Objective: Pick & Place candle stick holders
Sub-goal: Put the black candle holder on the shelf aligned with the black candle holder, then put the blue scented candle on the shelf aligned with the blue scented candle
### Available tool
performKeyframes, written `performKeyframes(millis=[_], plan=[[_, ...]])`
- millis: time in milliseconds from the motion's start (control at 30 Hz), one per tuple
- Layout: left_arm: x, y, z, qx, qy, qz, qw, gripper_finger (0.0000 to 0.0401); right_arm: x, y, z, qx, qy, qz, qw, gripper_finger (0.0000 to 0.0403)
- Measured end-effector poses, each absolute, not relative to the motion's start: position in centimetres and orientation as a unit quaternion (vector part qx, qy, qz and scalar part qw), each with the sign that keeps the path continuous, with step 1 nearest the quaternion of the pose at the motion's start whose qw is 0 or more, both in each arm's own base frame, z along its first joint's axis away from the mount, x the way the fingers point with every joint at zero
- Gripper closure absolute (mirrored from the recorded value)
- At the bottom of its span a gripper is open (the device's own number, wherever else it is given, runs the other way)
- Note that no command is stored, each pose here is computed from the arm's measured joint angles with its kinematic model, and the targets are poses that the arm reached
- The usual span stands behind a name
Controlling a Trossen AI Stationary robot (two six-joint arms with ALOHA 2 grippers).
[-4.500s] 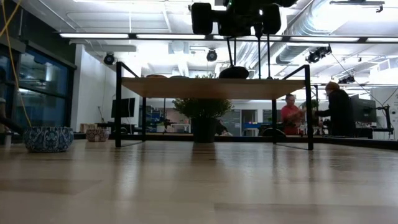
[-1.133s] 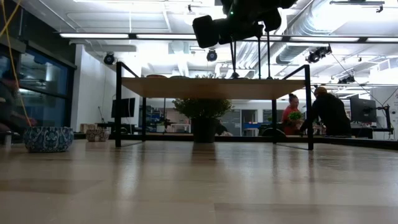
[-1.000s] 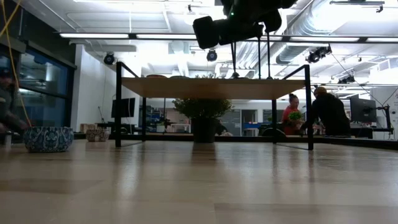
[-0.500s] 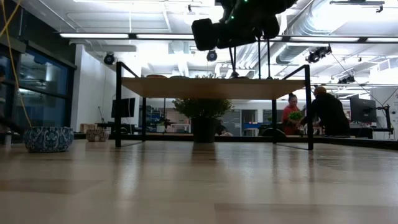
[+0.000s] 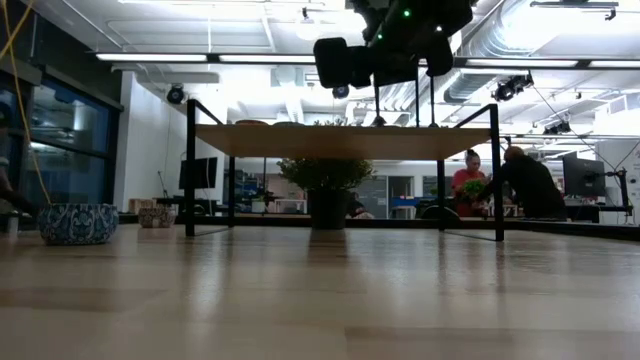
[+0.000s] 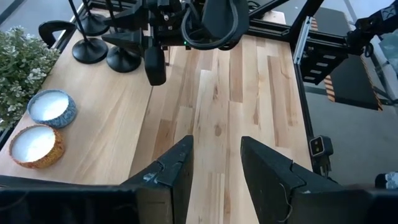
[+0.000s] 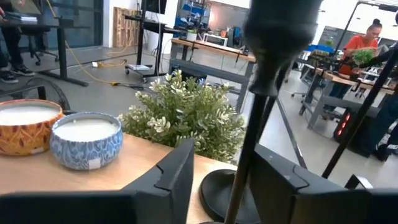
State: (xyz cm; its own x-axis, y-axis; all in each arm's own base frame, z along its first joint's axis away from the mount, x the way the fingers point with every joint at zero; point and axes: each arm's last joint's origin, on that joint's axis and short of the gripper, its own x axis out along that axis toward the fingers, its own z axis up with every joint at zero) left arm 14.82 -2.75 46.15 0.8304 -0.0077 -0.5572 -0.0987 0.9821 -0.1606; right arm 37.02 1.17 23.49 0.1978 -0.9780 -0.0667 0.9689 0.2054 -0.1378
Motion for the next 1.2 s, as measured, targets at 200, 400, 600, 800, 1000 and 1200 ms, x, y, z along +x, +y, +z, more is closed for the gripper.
performKeyframes(millis=[200, 400, 600, 800, 1000, 1200], plan=[[14.8, -2.7, 46.2, -0.091, 0.290, 0.024, 0.952, 0.0271, 37.0, 1.2, 23.5, -0.033, 0.074, -0.626, 0.776, 0.0205], [14.8, -2.7, 46.2, -0.091, 0.290, 0.024, 0.952, 0.0271, 36.8, 1.5, 23.7, -0.039, 0.076, -0.625, 0.776, 0.0175], [14.8, -2.7, 46.1, -0.091, 0.291, 0.024, 0.952, 0.0271, 36.0, 1.4, 25.1, -0.028, 0.084, -0.608, 0.789, 0.0181], [14.8, -2.7, 46.1, -0.090, 0.291, 0.027, 0.952, 0.0271, 35.3, 1.4, 25.2, -0.024, 0.111, -0.588, 0.801, 0.0182], [14.8, -2.7, 46.1, -0.090, 0.293, 0.028, 0.952, 0.0271, 33.8, 1.3, 24.9, 0.025, 0.143, -0.569, 0.809, 0.0182], [14.8, -2.7, 46.1, -0.090, 0.293, 0.028, 0.952, 0.0271, 33.2, 1.6, 25.4, 0.057, 0.184, -0.525, 0.829, 0.0183]])
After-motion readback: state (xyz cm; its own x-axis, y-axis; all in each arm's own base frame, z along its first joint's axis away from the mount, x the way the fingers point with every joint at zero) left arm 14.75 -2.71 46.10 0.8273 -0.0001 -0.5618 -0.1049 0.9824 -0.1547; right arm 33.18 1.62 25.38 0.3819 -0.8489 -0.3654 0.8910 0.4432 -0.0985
